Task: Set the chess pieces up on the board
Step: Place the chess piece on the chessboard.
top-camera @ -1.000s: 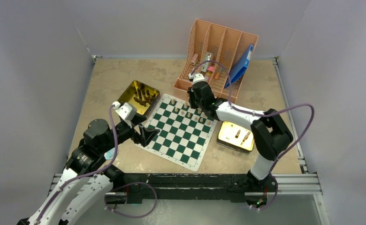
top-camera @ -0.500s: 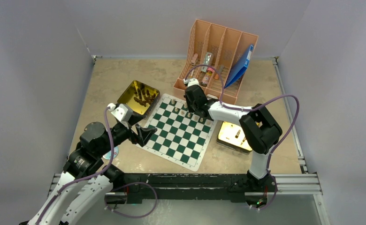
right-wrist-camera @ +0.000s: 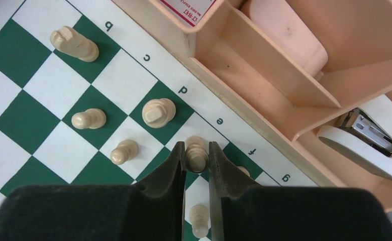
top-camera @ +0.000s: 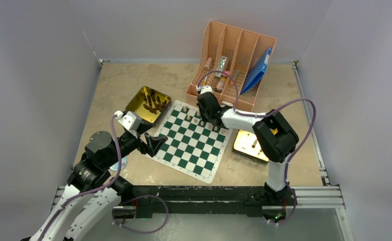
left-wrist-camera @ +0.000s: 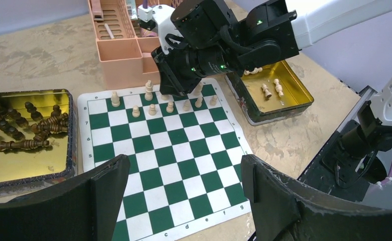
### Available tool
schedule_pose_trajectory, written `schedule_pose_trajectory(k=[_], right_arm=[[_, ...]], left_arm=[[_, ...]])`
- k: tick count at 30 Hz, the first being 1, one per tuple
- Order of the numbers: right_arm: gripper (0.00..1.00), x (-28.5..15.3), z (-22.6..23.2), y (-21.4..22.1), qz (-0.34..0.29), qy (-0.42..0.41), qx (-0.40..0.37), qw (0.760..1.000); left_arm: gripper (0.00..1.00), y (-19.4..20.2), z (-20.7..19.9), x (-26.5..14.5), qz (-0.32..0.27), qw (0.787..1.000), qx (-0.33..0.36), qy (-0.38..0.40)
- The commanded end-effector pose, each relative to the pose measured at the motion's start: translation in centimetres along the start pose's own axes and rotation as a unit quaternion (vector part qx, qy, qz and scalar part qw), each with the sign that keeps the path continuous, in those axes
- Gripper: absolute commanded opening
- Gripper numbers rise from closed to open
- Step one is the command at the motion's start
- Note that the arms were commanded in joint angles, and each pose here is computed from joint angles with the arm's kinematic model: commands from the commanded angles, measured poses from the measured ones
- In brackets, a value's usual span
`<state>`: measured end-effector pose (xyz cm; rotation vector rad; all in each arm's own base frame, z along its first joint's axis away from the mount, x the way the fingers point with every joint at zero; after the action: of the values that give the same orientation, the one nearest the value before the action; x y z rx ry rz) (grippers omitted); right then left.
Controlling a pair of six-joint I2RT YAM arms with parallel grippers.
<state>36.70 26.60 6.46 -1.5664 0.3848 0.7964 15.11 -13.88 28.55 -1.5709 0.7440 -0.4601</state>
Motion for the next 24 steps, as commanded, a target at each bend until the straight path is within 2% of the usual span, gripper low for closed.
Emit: schedule_pose_trajectory(k=[1, 11, 24], right_arm=[[0.19, 0.3, 0.2, -0.6, -0.002, 0.012, 0.005, 1.0], [0.31, -0.2, 0.3, -1.3, -0.004, 0.014, 0.011, 1.0], [0.35, -4.0, 1.0, -4.5, -0.026, -0.02, 0.036, 0.999]], left_arm=[[0.81, -0.2, 0.2, 0.1, -0.006, 1.0, 0.007, -0.004], [0.81, -0.1, 0.2, 0.1, -0.004, 1.0, 0.006, -0.006], [0.81, 0.1, 0.3, 0.2, 0.001, 1.0, 0.004, -0.007]])
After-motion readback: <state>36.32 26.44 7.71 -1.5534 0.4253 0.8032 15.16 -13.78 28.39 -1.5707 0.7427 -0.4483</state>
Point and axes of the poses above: each gripper's point midway between its finger pads, its own x axis out along the fingers, its own z axis along the line the jaws close on, y = z × x, the point moved 3 cm from there along -x, back along the fingers, and after that the axes turned 3 degrees about x, right-handed, at the moved point
